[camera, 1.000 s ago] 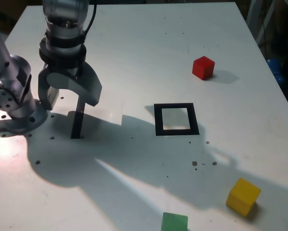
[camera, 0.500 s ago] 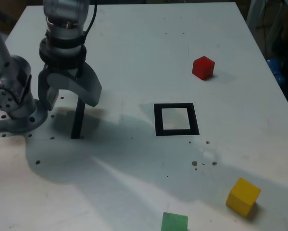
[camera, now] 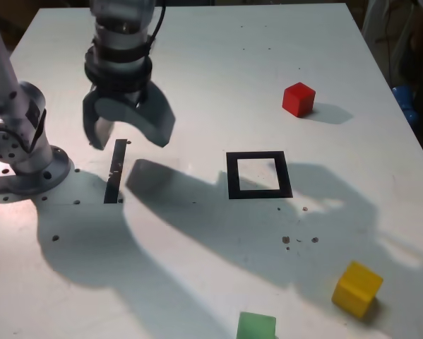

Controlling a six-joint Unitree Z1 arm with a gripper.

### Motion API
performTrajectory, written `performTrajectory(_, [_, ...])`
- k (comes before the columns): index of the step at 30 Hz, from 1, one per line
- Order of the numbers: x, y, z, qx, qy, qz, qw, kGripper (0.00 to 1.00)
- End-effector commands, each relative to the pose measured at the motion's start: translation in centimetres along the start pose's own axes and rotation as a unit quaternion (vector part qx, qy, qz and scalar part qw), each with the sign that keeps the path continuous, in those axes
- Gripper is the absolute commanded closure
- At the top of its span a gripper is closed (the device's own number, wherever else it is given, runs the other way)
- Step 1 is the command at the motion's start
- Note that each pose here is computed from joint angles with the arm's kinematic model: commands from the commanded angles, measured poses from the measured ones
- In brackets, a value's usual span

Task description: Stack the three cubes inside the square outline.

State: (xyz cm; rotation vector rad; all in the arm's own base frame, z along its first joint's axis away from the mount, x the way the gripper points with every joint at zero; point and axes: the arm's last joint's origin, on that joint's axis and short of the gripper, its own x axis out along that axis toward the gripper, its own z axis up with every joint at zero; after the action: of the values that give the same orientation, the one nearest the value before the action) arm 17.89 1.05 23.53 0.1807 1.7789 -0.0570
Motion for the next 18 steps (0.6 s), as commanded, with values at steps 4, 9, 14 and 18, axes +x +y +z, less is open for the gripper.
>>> performTrajectory(4, [-1.5, 0.8, 1.5, 0.014, -0.024, 0.024, 0.9993, 0.01])
performTrajectory(9, [-2.7, 2.1, 2.7, 0.03, -0.036, 0.035, 0.9983, 0.01])
performTrajectory(14, [-4.1, 3.7, 4.4, 0.065, -0.038, 0.049, 0.9959, 0.0])
performTrajectory(18, [-5.4, 5.1, 5.7, 0.097, -0.043, 0.06, 0.9925, 0.0])
